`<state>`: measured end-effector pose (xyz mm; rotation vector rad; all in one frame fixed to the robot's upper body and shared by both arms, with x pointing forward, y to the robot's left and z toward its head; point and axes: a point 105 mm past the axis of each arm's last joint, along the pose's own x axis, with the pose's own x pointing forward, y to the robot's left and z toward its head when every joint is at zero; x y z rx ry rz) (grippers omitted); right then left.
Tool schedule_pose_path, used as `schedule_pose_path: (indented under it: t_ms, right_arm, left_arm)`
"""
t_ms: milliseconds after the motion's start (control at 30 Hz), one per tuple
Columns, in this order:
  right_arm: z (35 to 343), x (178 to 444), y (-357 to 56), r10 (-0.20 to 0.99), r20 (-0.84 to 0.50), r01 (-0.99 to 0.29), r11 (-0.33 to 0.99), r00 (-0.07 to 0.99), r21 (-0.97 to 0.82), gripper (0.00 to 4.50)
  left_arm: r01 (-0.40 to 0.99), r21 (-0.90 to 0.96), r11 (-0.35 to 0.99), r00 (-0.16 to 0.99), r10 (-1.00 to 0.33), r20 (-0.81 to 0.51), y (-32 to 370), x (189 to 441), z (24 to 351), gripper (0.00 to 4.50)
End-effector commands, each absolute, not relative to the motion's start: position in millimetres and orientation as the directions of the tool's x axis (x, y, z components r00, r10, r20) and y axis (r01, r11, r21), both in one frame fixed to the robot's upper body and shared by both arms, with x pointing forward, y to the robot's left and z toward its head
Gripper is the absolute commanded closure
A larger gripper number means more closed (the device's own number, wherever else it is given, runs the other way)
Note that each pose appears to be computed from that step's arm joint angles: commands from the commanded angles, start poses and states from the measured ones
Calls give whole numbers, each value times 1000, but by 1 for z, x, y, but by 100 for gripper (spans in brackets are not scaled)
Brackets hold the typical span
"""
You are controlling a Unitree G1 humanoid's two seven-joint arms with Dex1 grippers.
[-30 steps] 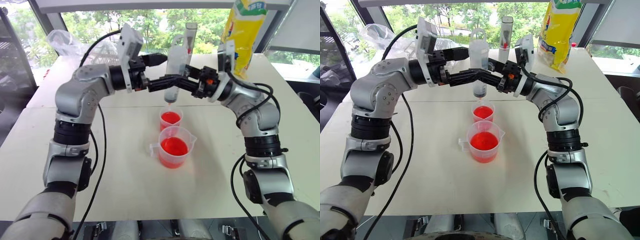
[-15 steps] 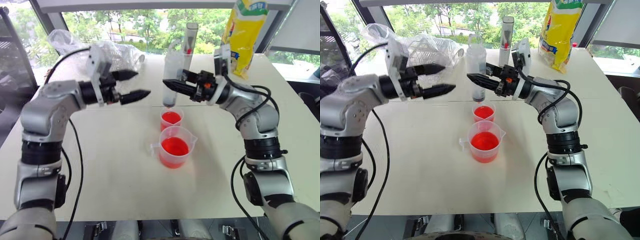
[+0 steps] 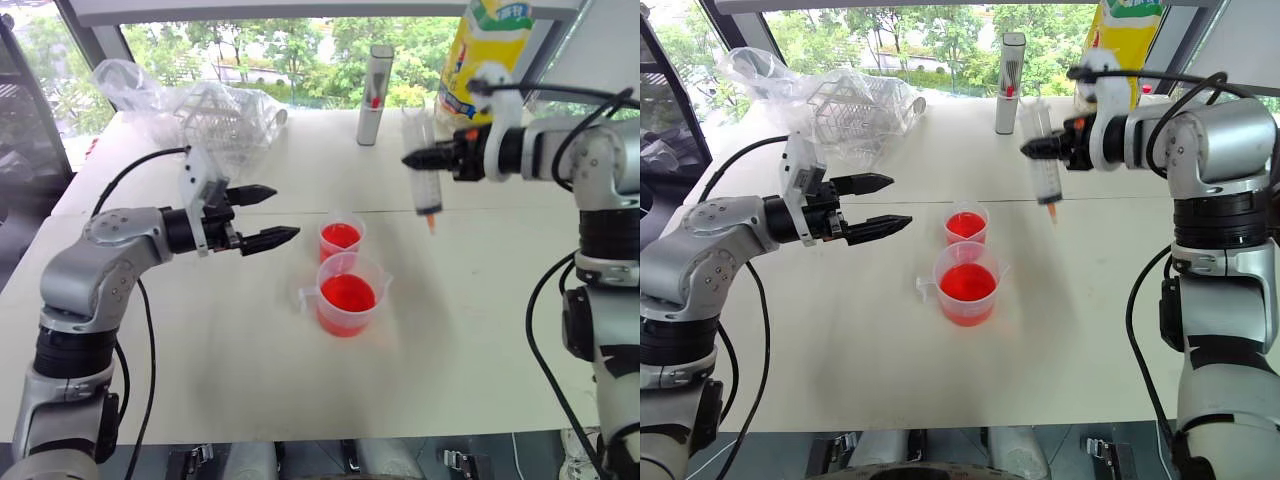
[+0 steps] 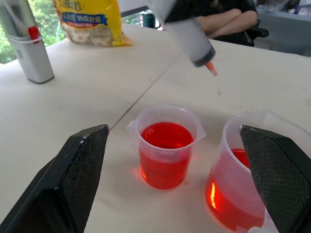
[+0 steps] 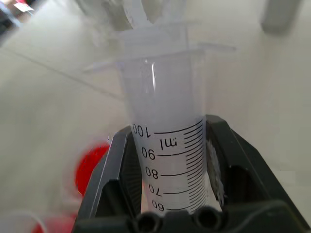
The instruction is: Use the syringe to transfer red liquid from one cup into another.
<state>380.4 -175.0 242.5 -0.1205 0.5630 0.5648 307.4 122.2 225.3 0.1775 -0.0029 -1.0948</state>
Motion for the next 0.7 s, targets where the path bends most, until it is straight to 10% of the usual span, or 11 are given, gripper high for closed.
schedule_pose_path:
  t_ms: [33, 500, 700]
  right_arm:
    - [219, 380, -194, 348, -633, -446, 895, 692, 5, 306]
    - [133, 378, -226, 145, -810, -118, 989, 569, 94, 306]
    - [136, 375, -225, 176, -802, -136, 984, 571, 119, 25]
  left_arm:
    - [879, 204, 431, 451, -890, -62, 119, 301, 234, 9]
    - [881, 208, 425, 449, -889, -87, 117, 292, 233, 9]
    - [892, 211, 399, 430, -893, -129, 117, 286, 226, 0]
